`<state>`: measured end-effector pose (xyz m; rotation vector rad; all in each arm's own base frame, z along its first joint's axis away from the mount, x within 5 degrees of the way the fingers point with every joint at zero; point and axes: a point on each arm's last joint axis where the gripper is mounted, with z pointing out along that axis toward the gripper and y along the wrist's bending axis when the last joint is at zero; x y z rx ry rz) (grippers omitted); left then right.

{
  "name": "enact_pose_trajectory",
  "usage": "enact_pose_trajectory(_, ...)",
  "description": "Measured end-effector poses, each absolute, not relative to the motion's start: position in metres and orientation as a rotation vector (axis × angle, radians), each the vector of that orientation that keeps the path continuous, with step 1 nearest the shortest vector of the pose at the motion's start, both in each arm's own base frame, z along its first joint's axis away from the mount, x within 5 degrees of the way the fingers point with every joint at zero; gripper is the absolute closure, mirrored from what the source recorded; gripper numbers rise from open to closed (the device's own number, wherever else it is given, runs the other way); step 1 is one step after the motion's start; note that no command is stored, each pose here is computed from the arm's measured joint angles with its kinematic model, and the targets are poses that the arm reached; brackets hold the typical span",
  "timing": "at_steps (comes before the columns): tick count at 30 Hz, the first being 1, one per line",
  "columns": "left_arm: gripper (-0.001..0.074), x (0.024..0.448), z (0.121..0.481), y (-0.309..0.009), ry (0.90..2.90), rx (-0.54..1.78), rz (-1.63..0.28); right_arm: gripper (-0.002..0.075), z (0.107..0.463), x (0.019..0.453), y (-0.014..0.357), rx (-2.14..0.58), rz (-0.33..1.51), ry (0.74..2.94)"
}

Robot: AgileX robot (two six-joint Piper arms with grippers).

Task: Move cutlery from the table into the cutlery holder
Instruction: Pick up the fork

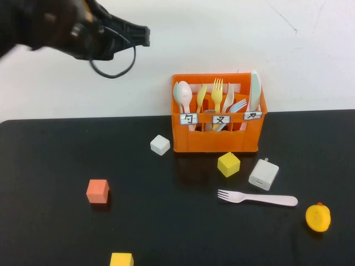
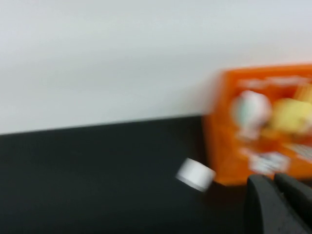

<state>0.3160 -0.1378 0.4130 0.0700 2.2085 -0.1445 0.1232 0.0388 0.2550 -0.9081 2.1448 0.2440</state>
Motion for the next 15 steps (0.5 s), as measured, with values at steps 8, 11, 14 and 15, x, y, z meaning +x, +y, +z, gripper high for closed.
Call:
enact_pose_trajectory(8,0.0736,0.241,0.408,-0.119,2.277,0.181,-0.343,0.0728,0.272,0.166,0.047,-0.992,0.365,2.181)
enact_pose_trajectory(11,0.0736,0.213,0.386,-0.107,2.327,0.176,-0.359,0.0728,0.271,0.186,0.056,-1.052,0.416,2.197)
enact_pose_trajectory(14,0.0736,0.18,0.365,-0.093,2.344,0.157,-0.417,0.0728,0.268,0.206,0.07,-1.133,0.46,2.203)
enact_pose_trajectory(15,0.0736,0.169,0.361,-0.089,2.335,0.152,-0.436,0.0728,0.266,0.213,0.076,-1.173,0.466,2.205)
